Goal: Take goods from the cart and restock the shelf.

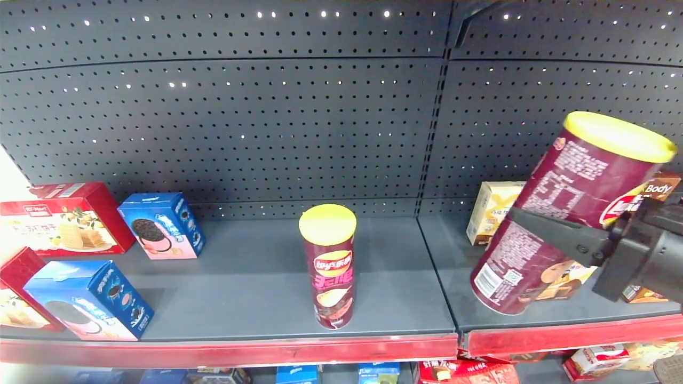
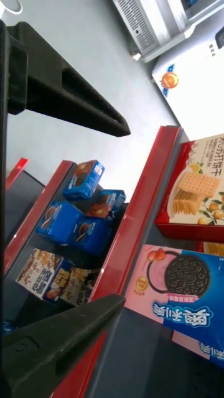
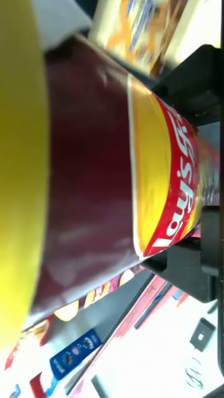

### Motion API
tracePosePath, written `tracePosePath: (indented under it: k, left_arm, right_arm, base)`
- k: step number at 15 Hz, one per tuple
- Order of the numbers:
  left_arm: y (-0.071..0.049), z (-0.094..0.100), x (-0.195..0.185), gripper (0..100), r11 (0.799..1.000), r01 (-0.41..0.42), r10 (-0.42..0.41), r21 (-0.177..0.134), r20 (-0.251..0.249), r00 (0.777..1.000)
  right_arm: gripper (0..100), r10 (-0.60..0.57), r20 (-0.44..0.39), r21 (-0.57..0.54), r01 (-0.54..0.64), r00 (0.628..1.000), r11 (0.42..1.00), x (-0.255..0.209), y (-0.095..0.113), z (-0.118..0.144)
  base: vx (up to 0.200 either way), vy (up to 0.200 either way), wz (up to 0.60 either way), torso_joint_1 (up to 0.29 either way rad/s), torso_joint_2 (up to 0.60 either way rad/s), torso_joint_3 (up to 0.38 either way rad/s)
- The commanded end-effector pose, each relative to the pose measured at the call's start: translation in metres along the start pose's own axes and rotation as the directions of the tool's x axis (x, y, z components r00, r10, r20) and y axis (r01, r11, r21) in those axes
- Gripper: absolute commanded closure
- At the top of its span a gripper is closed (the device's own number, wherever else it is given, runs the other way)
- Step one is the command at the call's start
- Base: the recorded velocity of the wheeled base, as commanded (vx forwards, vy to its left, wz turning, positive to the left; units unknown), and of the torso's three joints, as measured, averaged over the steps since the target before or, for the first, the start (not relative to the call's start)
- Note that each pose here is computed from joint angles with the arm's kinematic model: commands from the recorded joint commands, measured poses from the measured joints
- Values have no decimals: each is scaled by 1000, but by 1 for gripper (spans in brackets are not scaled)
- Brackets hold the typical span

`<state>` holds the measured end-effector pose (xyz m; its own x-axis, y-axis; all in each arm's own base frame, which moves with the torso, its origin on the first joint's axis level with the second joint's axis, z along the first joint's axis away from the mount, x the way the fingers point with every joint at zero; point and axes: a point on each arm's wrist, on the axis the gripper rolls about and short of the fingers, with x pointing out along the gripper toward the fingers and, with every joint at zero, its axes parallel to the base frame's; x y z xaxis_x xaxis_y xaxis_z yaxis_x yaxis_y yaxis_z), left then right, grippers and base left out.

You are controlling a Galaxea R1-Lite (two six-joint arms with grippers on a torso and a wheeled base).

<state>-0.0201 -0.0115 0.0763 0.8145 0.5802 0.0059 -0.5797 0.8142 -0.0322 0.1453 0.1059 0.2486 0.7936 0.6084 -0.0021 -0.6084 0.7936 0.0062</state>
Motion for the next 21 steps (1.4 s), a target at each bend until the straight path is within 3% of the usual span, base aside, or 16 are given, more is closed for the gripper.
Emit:
tracePosePath:
  k: [1, 11, 15, 21]
  left_arm:
    - [0, 0, 0, 0, 1000, 1, -1, 0, -1, 1000]
    - [0, 0, 0, 0, 1000, 1, -1, 0, -1, 1000]
    - [0, 0, 0, 0, 1000, 1, -1, 0, -1, 1000]
    - [0, 0, 0, 0, 1000, 1, -1, 0, -1, 1000]
  right_arm:
    - [100, -1, -76, 3, 1, 997, 1000, 40, 1, -10]
    - [100, -196, -100, -11, 196, 975, 980, 155, 9, -15]
    - [100, -207, -70, 9, 208, 976, 978, 191, 9, -14]
    - [100, -222, -72, 3, 223, 972, 975, 239, 16, -43]
  base:
    - [0, 0, 0, 0, 0, 0]
    - [0, 0, 0, 0, 0, 0]
    - [0, 0, 0, 0, 0, 0]
    - [0, 0, 0, 0, 0, 0]
